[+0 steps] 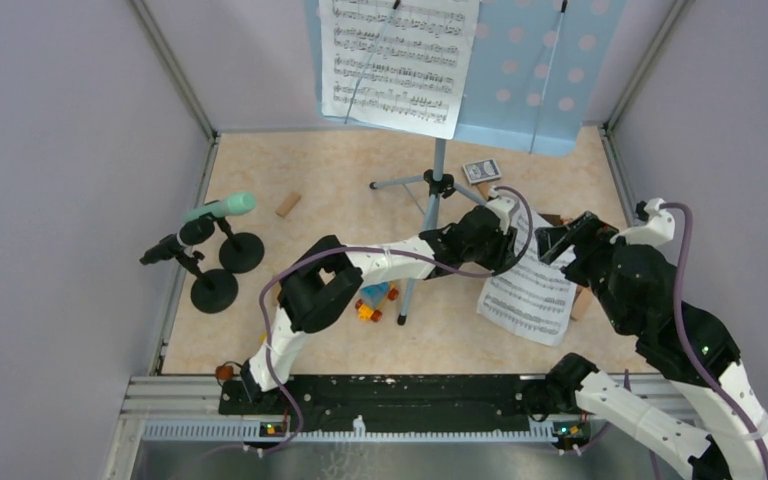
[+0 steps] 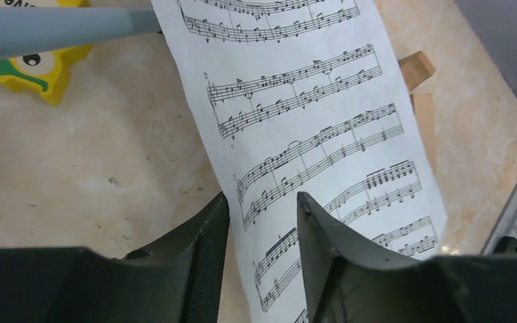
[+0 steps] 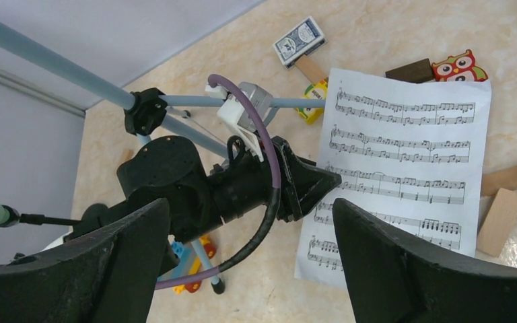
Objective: Pack up the instrument practice props
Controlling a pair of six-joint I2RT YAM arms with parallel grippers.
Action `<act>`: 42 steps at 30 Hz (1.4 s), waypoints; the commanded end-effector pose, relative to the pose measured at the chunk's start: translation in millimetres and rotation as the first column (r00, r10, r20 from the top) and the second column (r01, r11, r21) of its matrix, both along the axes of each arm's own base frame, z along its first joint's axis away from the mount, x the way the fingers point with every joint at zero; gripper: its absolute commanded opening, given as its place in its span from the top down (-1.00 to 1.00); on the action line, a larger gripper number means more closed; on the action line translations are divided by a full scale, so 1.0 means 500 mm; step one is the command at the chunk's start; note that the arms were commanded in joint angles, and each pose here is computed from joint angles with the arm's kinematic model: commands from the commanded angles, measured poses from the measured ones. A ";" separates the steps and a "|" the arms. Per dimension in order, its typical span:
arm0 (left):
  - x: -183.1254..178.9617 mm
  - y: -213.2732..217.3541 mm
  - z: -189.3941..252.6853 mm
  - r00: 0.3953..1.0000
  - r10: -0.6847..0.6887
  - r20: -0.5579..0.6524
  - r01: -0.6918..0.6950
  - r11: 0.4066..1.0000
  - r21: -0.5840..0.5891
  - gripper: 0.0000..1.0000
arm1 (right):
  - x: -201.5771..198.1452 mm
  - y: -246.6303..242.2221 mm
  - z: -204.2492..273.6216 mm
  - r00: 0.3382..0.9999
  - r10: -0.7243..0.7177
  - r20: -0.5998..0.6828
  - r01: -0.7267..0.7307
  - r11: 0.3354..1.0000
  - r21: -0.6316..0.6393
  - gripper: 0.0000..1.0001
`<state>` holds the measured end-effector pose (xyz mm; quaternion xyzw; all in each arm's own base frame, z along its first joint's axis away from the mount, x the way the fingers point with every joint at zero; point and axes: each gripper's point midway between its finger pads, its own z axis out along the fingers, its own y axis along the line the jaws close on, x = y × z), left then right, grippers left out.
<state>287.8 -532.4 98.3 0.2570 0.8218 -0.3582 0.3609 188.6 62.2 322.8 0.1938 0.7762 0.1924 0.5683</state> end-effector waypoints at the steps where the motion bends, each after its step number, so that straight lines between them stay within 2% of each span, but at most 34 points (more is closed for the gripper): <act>1: 0.026 0.013 0.086 0.995 0.058 0.081 -0.055 0.998 -0.037 -0.03 | -0.001 -0.003 -0.020 1.000 0.002 -0.022 -0.003 0.999 -0.038 -0.78; 6: 0.003 0.045 0.135 0.993 0.050 0.106 -0.045 0.998 -0.048 -0.24 | -0.006 0.011 -0.020 0.997 0.075 -0.027 -0.077 0.993 -0.089 -0.80; 9: -0.036 0.076 0.159 0.993 0.019 0.116 -0.016 0.999 -0.030 -0.30 | -0.018 0.047 -0.002 0.974 0.226 -0.005 -0.224 0.964 -0.139 -0.82; 11: -0.076 0.101 0.161 0.993 -0.008 0.114 0.010 1.000 -0.015 -0.45 | -0.032 0.082 0.020 0.934 0.357 0.033 -0.347 0.924 -0.163 -0.82; 14: -0.142 0.143 0.194 0.990 -0.030 0.140 0.034 0.999 -0.028 -0.50 | -0.063 0.138 0.061 0.827 0.553 0.100 -0.527 0.825 -0.203 -0.82; 19: -0.229 0.218 0.283 0.977 -0.040 0.210 0.056 0.996 -0.068 -0.55 | -0.072 0.191 0.134 0.731 0.660 0.171 -0.628 0.749 -0.211 -0.82; 24: -0.252 0.313 0.439 0.950 0.017 0.313 0.035 0.987 -0.160 -0.54 | -0.059 0.237 0.223 0.683 0.685 0.254 -0.668 0.726 -0.164 -0.79; 31: -0.219 0.419 0.697 0.840 0.167 0.516 -0.049 0.971 -0.234 -0.58 | 0.000 0.283 0.353 0.689 0.601 0.406 -0.643 0.765 -0.041 -0.70; 38: -0.175 0.434 0.812 0.740 0.218 0.637 -0.092 0.970 -0.226 -0.61 | 0.060 0.309 0.431 0.714 0.522 0.467 -0.602 0.798 0.028 -0.61; 42: -0.119 0.447 0.865 0.731 0.232 0.642 -0.082 0.964 -0.255 -0.59 | 0.075 0.311 0.456 0.717 0.492 0.494 -0.585 0.810 0.043 -0.59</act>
